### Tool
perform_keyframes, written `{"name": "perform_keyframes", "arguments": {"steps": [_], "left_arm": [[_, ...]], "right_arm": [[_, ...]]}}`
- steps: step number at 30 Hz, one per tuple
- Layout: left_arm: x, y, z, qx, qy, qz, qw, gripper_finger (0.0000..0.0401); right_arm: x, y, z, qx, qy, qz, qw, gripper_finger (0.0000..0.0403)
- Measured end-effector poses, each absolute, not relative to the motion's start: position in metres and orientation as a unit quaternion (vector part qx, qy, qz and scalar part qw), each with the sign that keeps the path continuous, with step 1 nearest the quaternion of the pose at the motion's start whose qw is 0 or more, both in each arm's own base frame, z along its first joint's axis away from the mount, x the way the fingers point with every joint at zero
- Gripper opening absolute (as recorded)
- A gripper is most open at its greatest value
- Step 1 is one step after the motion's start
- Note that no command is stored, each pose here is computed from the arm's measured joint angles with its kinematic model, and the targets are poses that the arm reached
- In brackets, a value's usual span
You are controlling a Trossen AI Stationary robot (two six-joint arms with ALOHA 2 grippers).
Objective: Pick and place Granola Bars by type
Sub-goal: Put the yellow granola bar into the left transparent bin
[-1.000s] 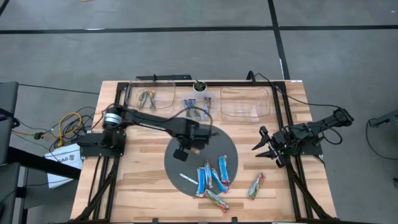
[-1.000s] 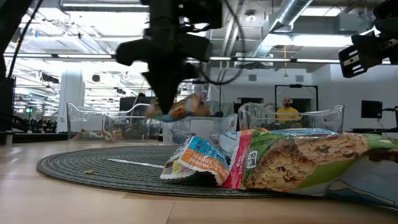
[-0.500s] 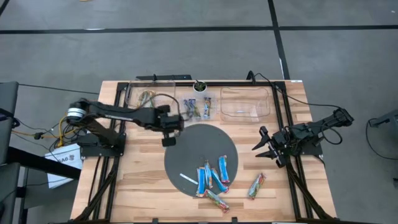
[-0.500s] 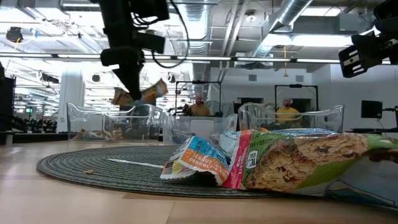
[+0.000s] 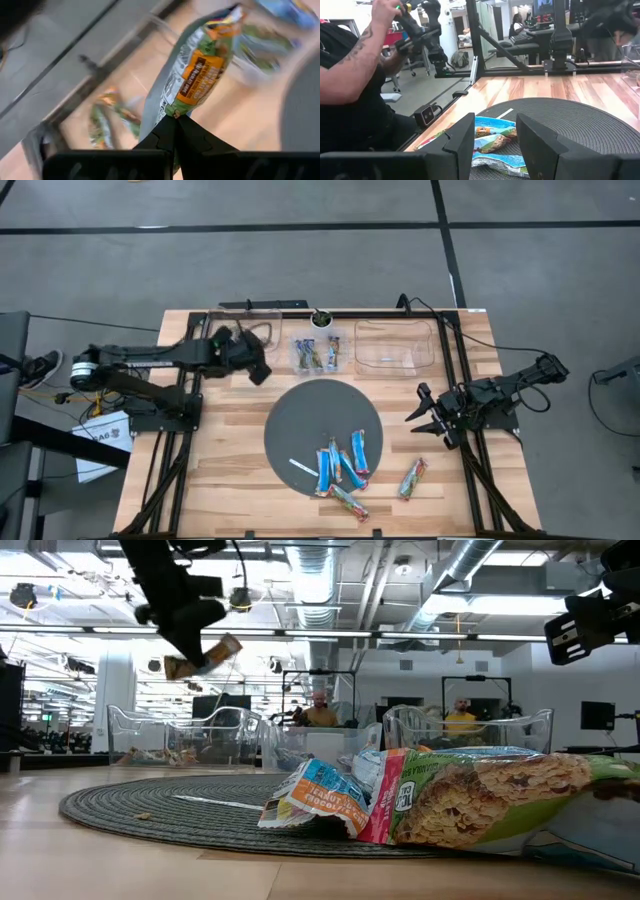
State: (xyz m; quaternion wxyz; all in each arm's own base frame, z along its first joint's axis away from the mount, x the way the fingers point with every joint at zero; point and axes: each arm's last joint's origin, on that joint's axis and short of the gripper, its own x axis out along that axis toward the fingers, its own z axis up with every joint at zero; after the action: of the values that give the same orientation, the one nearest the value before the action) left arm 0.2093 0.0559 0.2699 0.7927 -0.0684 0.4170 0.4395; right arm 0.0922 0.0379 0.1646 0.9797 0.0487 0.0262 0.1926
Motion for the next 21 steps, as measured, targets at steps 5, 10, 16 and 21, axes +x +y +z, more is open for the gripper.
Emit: {"name": "perform_keyframes", "arguments": {"steps": [5,10,16,21], "left_arm": [[0.194,0.069,0.284,-0.08,0.35,0.525,0.771,0.0],[0.183,0.083,0.289,-0.11,0.309,0.58,0.745,0.0],[0.176,0.101,0.288,-0.162,0.28,0.62,0.715,0.0],[0.176,0.115,0.281,-0.195,0.279,0.64,0.689,0.0]], "right_arm": [[0.092,0.038,0.165,0.049,0.026,0.192,0.98,0.0138],[0.092,0.038,0.165,0.049,0.026,0.192,0.98,0.0137],[0.092,0.038,0.165,0.049,0.026,0.192,0.98,0.0138],[0.092,0.038,0.165,0.049,0.026,0.193,0.98,0.0137]]}}
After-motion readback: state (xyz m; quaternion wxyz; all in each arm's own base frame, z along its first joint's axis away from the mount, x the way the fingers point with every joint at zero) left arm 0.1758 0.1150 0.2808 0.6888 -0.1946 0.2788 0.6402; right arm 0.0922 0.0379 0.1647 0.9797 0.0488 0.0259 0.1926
